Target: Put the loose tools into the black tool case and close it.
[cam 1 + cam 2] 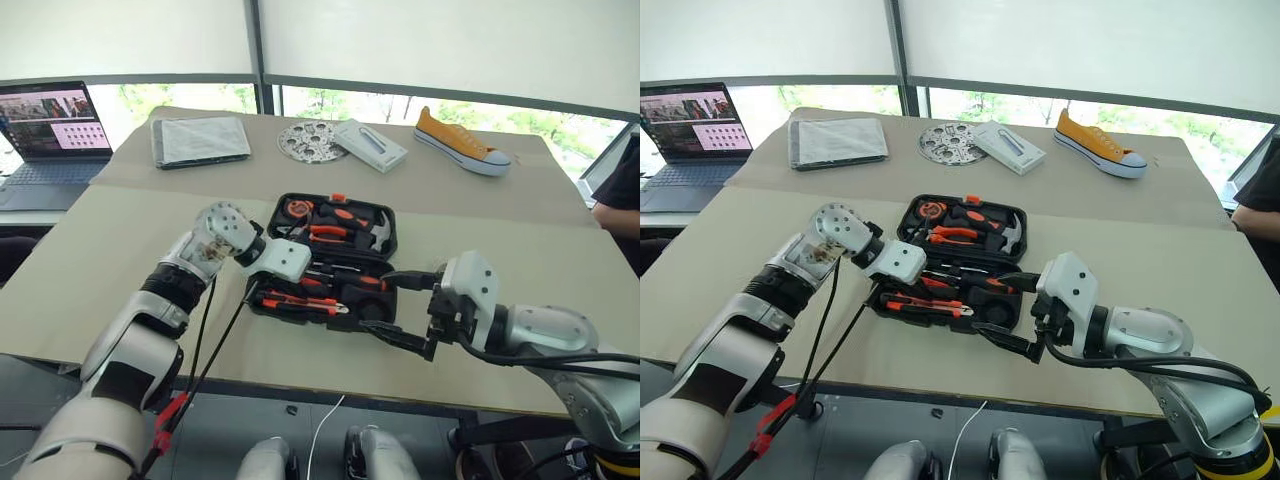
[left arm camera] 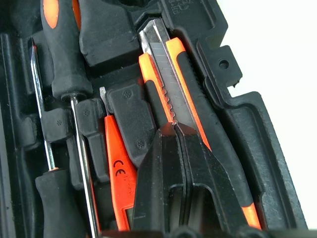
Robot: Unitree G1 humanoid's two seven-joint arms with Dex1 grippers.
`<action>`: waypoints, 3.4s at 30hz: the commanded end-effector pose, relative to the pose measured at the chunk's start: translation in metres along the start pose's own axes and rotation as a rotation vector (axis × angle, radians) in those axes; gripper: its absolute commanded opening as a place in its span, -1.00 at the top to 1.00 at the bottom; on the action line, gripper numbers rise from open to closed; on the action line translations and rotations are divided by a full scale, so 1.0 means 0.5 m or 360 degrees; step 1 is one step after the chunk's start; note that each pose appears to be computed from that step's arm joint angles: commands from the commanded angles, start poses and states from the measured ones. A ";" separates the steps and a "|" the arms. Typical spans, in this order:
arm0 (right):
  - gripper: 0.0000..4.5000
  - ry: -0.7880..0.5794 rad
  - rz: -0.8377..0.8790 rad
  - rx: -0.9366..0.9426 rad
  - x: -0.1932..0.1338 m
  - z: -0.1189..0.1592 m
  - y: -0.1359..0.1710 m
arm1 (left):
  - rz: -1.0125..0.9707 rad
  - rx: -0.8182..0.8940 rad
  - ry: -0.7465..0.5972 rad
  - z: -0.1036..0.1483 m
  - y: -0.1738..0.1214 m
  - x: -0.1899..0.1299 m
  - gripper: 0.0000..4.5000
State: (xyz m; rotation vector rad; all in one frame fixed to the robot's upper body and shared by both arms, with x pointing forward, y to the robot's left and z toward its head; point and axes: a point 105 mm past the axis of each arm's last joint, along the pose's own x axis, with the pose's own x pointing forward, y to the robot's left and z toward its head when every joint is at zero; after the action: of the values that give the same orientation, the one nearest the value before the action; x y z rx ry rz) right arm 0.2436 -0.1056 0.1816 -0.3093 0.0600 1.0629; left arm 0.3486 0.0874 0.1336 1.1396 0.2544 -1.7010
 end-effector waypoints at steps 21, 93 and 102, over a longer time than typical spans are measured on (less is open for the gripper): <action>-1.00 -0.0019 0.0001 -0.0025 -0.010 0.012 0.001 | 0.0089 -0.0148 0.0066 -0.039 -0.056 -0.030 0.98; 0.69 0.0781 -0.0397 0.0014 -0.057 -0.193 -0.307 | 0.0530 -0.0704 -0.0829 0.128 -0.095 -0.169 -1.00; 0.98 0.0358 0.0278 -0.0169 0.008 -0.041 -0.117 | 0.0381 -0.0624 -0.0735 0.119 -0.121 -0.152 -1.00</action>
State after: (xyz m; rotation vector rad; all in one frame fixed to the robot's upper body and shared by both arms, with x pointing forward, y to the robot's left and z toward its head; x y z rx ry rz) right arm 0.3088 -0.1429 0.1723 -0.4929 0.2418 1.1662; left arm 0.2703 0.1225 0.2017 0.4040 0.1589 -1.5485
